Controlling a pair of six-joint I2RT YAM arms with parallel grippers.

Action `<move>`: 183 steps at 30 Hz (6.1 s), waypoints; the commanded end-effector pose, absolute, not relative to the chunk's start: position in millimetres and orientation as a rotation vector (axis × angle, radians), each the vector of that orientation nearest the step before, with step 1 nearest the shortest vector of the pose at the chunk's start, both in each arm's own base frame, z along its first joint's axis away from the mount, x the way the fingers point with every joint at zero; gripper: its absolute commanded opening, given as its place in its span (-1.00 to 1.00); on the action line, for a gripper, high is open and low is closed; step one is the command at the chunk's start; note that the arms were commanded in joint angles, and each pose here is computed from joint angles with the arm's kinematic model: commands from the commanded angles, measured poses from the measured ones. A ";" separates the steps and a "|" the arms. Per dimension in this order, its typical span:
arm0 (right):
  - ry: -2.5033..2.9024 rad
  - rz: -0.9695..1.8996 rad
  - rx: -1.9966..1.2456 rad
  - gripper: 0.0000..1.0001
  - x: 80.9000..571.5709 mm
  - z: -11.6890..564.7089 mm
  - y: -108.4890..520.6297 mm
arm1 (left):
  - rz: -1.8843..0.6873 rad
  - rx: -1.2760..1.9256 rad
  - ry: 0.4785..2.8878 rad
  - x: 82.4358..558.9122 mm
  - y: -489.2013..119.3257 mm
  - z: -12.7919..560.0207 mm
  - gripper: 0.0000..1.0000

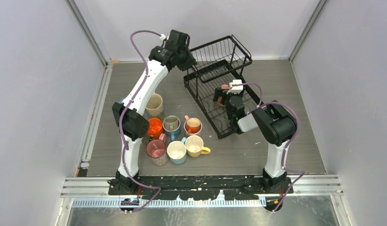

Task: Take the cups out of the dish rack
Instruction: Unload the cup from the dish rack, then place the cup into the cup.

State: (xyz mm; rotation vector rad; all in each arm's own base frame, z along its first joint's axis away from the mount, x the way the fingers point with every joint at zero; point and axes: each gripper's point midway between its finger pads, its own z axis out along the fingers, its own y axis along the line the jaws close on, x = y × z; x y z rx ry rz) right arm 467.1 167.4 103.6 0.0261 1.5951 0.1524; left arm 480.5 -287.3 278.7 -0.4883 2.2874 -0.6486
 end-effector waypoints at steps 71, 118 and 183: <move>1.636 0.555 0.464 -0.54 330.3 306.0 132.3 | -1.293 -0.066 2.006 316.0 -288.0 369.5 0.86; 1.236 1.300 0.709 -0.50 313.0 385.3 188.8 | -2.190 -0.432 1.787 263.5 -366.7 375.2 -0.10; 1.357 1.225 0.660 0.99 277.2 373.0 179.0 | -2.000 -0.383 1.497 275.0 -328.0 439.2 -1.00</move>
